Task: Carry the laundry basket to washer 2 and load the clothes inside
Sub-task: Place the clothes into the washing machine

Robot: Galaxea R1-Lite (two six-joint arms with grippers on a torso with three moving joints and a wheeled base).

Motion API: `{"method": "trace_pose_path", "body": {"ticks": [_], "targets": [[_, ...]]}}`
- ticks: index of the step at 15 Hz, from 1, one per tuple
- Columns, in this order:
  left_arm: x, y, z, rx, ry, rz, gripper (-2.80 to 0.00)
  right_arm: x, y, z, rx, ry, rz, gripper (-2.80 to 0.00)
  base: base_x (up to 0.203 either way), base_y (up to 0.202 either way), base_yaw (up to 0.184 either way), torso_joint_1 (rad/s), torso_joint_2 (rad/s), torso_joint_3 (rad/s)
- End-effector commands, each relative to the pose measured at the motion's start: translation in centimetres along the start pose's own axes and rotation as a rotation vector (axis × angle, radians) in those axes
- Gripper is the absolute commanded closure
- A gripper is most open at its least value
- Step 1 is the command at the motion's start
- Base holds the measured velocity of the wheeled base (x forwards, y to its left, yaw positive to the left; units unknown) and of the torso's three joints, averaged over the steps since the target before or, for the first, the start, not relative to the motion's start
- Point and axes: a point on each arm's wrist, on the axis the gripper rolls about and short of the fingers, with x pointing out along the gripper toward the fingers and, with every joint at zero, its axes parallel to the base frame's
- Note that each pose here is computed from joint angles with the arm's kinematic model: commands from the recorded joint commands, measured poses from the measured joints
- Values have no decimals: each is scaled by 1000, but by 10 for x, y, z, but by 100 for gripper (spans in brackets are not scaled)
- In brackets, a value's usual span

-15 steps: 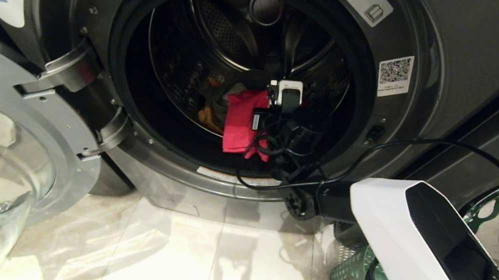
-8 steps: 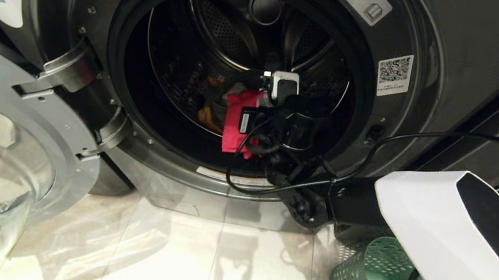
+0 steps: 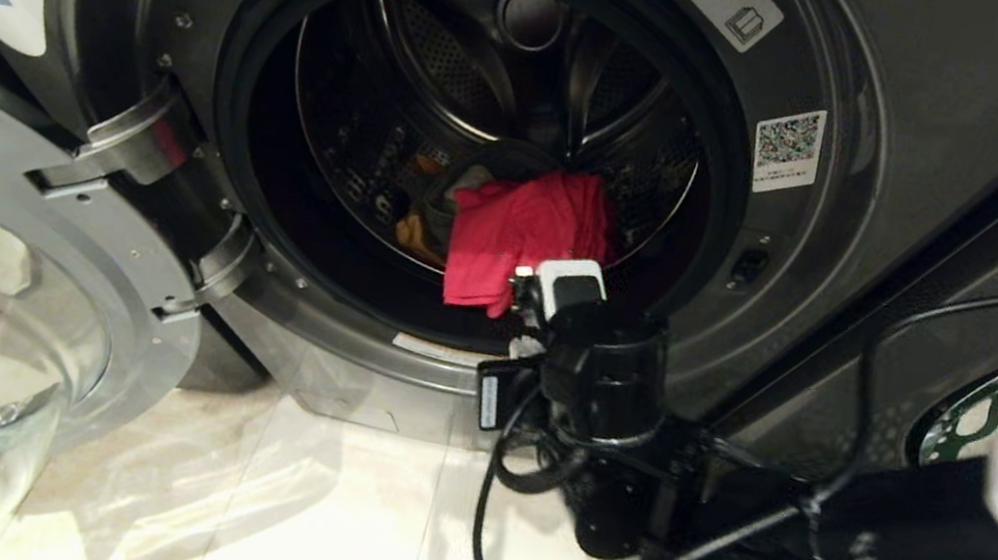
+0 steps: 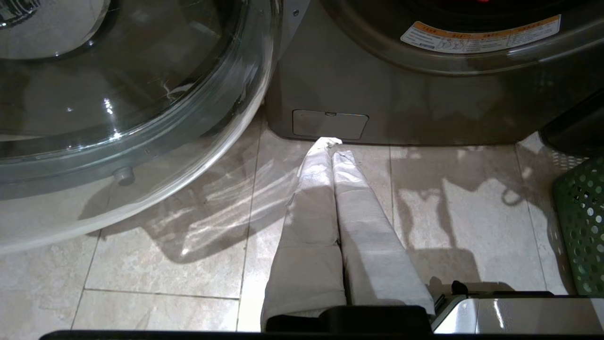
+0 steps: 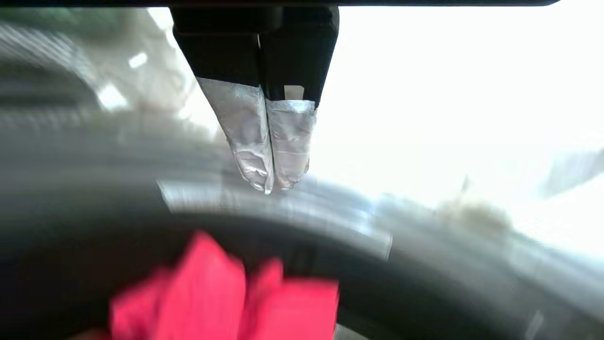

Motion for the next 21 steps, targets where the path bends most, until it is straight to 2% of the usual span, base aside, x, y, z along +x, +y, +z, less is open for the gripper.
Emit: {"method": "trace_pose_path", "body": {"ticks": [1, 4, 5, 8, 10, 12, 14, 17, 19, 21], "targets": [[0, 0, 0, 0, 0, 1, 0, -49, -27, 22, 21, -25, 18, 0, 0, 0, 0, 0, 0, 0], [0, 0, 0, 0, -1, 1, 0, -114, -83, 12, -23, 73, 47, 0, 0, 0, 0, 0, 0, 0], [0, 0, 0, 0, -1, 1, 0, -127, -107, 5, -27, 107, 10, 0, 0, 0, 0, 0, 0, 0], [0, 0, 0, 0, -3, 1, 0, -147, -187, -19, -13, 202, -192, 0, 0, 0, 0, 0, 0, 0], [0, 0, 0, 0, 0, -1, 0, -177, -227, -40, -34, 250, -260, 0, 0, 0, 0, 0, 0, 0], [0, 0, 0, 0, 0, 1, 0, -215, -234, -70, -54, 268, -269, 0, 0, 0, 0, 0, 0, 0], [0, 0, 0, 0, 0, 1, 0, -245, -226, -105, -75, 293, -235, 0, 0, 0, 0, 0, 0, 0], [0, 0, 0, 0, 0, 1, 0, -277, -215, -127, -85, 279, -225, 0, 0, 0, 0, 0, 0, 0], [0, 0, 0, 0, -1, 1, 0, -295, -209, -136, -96, 204, -232, 0, 0, 0, 0, 0, 0, 0], [0, 0, 0, 0, 0, 1, 0, -311, -204, -142, -115, 65, -258, 0, 0, 0, 0, 0, 0, 0]]}}
